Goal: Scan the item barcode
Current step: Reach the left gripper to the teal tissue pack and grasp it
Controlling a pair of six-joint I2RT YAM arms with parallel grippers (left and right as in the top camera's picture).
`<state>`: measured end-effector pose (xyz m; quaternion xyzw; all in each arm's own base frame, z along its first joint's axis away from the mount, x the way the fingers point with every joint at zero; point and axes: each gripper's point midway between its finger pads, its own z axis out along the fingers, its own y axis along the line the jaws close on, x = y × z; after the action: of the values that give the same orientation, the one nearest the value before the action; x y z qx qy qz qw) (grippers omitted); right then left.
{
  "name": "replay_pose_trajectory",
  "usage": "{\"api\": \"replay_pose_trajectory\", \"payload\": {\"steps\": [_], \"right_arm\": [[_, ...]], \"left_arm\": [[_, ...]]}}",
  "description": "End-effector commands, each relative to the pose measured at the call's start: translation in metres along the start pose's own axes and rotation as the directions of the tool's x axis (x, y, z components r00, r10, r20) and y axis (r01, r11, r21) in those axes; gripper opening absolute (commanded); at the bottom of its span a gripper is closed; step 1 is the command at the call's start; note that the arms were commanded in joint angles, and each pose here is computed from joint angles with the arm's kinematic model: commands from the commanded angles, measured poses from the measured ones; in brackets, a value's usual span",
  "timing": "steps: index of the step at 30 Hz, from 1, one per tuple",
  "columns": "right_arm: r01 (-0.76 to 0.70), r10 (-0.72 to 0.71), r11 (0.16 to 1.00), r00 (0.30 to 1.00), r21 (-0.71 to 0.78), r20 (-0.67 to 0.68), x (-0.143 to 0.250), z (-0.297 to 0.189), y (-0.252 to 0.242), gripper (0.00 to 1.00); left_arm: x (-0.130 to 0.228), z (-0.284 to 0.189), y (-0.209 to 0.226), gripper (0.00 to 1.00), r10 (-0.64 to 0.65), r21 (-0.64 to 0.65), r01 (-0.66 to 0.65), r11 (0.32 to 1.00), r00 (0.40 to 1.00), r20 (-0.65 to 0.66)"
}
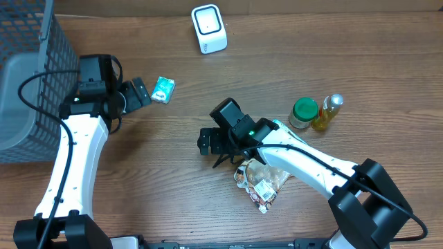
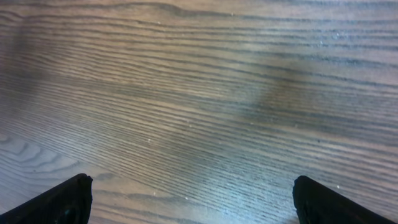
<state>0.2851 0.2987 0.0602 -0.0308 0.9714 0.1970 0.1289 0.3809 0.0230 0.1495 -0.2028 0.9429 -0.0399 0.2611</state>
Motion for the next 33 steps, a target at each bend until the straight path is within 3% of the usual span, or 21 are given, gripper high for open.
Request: {"api": "replay_pose_trajectory", "payload": {"steps": [1,5,8,11,20,24,28,33], "right_arm": [[0.008,-0.008,1.000,0.999,-0.002,0.033,-0.010,-0.001,0.002,1.00],[0.007,-0.009,1.000,0.997,0.025,0.074,-0.017,-0.002,-0.002,1.00],[0.008,-0.010,1.000,0.997,0.019,0.080,-0.019,-0.002,0.000,1.00],[0.009,-0.010,1.000,0.996,0.012,0.088,-0.021,-0.002,0.002,1.00],[0.010,-0.011,1.000,0.996,0.010,0.090,-0.021,-0.002,0.002,1.00],[0.009,-0.010,1.000,0.996,0.010,0.090,-0.021,-0.002,0.002,1.00],[0.009,-0.010,1.000,0.996,0.011,0.090,-0.021,-0.002,0.002,1.00],[0.009,-0.010,1.000,0.996,0.012,0.088,-0.021,-0.002,0.002,1.00]], "left_arm": [[-0.004,0.000,0.001,1.00,0.003,-0.007,-0.003,1.000,1.000,0.011],[-0.001,0.000,-0.003,1.00,0.008,0.017,-0.008,1.000,1.000,0.000],[-0.009,0.000,-0.027,1.00,0.194,0.121,-0.198,0.973,0.980,0.045],[-0.016,-0.005,-0.028,1.00,0.236,0.110,-0.237,0.965,0.971,0.030],[-0.081,-0.003,-0.059,1.00,0.408,0.118,-0.403,0.907,0.913,-0.013],[-0.076,0.029,-0.073,0.75,0.511,0.149,-0.502,0.852,0.859,-0.025],[-0.053,0.068,-0.071,0.59,0.565,0.175,-0.543,0.821,0.816,-0.120],[-0.024,0.111,-0.057,0.49,0.553,0.195,-0.518,0.833,0.795,-0.249]]}}
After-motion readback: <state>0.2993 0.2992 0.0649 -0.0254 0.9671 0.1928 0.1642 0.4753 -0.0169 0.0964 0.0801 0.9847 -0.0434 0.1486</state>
